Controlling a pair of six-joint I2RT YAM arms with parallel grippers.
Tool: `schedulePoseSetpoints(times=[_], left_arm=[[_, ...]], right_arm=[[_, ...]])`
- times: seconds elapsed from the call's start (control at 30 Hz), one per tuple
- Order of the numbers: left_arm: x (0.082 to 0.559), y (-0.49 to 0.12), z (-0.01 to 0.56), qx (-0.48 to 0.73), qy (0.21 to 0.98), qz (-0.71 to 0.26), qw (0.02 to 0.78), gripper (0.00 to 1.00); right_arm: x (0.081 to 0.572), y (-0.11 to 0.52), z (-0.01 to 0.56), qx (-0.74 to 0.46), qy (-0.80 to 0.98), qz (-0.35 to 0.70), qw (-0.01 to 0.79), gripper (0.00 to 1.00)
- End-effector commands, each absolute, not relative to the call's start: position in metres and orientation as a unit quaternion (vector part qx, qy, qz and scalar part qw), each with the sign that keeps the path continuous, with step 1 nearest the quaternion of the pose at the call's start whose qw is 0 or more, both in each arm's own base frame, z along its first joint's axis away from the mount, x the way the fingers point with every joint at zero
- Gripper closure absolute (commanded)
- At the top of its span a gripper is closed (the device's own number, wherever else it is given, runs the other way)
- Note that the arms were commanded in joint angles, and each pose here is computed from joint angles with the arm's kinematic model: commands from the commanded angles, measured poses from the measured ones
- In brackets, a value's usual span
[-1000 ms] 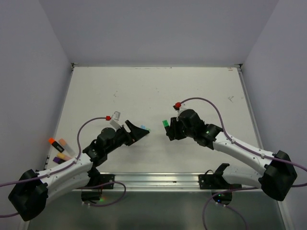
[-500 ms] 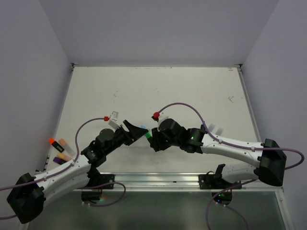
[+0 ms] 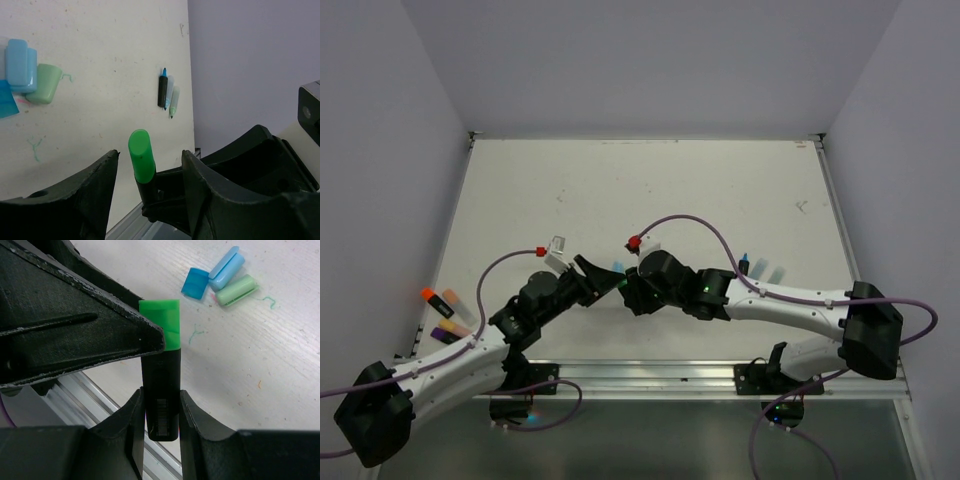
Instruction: Open the pen caps
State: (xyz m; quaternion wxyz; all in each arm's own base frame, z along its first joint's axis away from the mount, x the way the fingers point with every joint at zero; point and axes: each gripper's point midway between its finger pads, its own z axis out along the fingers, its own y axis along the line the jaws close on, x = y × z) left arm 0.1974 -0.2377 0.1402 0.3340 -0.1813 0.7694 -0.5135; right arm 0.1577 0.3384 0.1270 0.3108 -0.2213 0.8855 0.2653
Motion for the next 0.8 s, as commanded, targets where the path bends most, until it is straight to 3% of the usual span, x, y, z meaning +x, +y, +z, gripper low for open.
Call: schedulePoseSetpoints(times=[0.0,0.07,0.5,0.63,0.73,0.77], left_arm=[[0.1990,-0.2427,0.1487,-0.178,0.761,-0.526,0.336,0.44],[0.1991,-0.2428,0.1474,-0.179,0.761,-0.525,0.335,0.51],[0.2014,-0.2433,0.1464,-0.177,0.761,-0.523,0.340,0.63],[0.2011,-0.2436,0.1462,-0.174,0.761,-0.524,0.341,0.75],[0.2008,-0.2437,0.1465,-0.172,0.761,-0.524,0.342,1.00],[0.2005,-0.2437,0.1461,-0.171,0.762,-0.524,0.341,1.00]], right_arm=[[0.1616,0.3534,0.1355,-0.212,0.874,0.288,0.328,1.00],[0.1609,0.3539,0.1336,-0.214,0.875,0.286,0.326,1.00],[0.1538,0.3533,0.1362,-0.218,0.872,0.295,0.323,1.00],[0.1530,0.3553,0.1373,-0.219,0.871,0.297,0.324,1.00],[0.1520,0.3567,0.1382,-0.222,0.871,0.298,0.323,1.00],[0.1527,0.3567,0.1385,-0.221,0.870,0.297,0.325,1.00]])
